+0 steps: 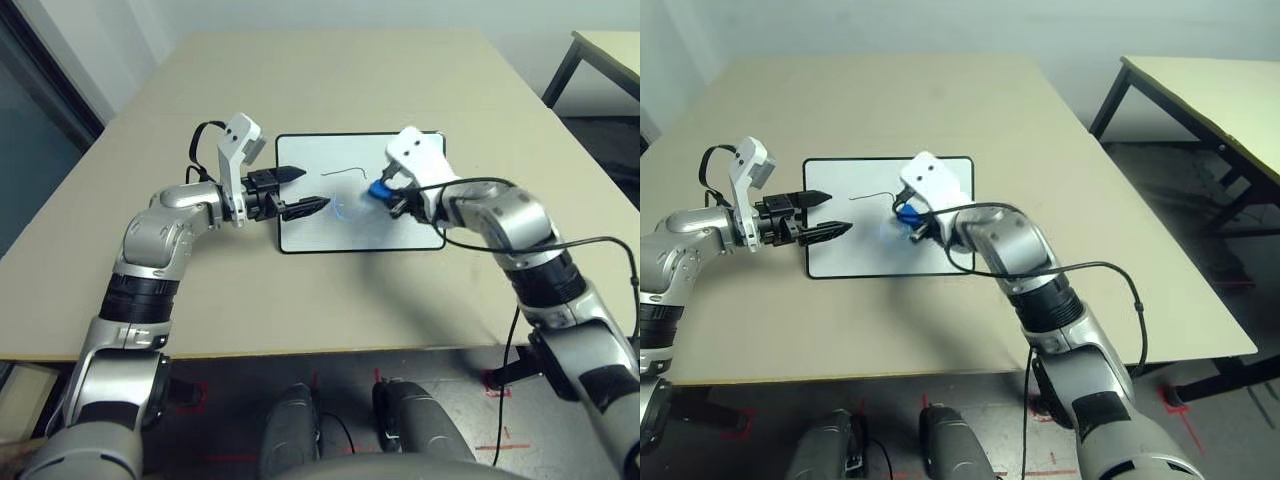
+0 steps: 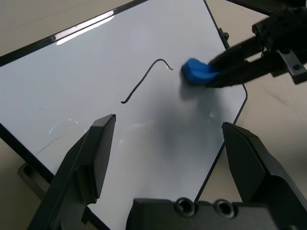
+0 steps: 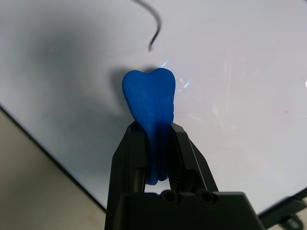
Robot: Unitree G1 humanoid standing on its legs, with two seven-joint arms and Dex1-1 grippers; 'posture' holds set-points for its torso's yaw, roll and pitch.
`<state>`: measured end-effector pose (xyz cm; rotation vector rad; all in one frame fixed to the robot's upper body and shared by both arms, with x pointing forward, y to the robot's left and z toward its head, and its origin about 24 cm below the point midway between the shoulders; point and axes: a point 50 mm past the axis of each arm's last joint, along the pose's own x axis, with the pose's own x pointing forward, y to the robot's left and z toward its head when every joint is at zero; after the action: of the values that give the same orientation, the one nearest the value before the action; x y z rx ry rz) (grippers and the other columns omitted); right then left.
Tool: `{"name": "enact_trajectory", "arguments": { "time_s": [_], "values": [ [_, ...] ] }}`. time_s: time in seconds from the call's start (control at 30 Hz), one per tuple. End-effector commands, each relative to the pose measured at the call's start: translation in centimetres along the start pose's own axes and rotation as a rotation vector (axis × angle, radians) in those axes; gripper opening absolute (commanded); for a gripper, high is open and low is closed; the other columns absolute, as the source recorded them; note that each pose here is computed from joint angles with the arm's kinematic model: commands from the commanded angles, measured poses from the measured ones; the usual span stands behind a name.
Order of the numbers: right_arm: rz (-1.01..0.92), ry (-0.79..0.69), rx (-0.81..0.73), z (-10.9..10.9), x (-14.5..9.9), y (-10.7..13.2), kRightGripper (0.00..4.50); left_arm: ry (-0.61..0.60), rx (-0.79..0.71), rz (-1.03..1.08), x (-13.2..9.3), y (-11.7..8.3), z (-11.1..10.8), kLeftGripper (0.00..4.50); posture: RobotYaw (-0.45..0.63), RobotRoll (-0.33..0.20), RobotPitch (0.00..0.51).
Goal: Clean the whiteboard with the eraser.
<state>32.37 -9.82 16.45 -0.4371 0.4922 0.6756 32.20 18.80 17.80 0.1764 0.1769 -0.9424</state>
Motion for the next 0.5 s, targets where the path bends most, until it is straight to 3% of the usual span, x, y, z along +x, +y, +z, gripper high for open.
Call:
{"name": "enact_trajectory", "arguments": {
  "time_s": [0.03,0.17,0.4,0.5],
  "values": [
    [0.082,0.11,-0.003,-2.3,0.2,2.0,0.57,0.005,0.004,-0.003,0.0,-0.2,0.1,4.5,-0.09,0.0,0.091],
    [0.089,0.136,-0.005,-3.0,-0.1,2.3,0.57,0.005,0.004,-0.003,0.0,-0.2,0.1,4.5,-0.09,0.0,0.089],
    [-0.114,0.065,0.028,-1.0,-0.2,-2.6,0.57,0.006,0.004,-0.008,0.1,-0.2,0.1,4.5,-0.1,0.0,0.09],
    [-0.126,0.08,0.023,-1.0,-0.3,-3.2,0.57,0.005,0.003,-0.01,0.2,-0.2,0.2,4.5,-0.11,0.0,0.092]
  ]
}}
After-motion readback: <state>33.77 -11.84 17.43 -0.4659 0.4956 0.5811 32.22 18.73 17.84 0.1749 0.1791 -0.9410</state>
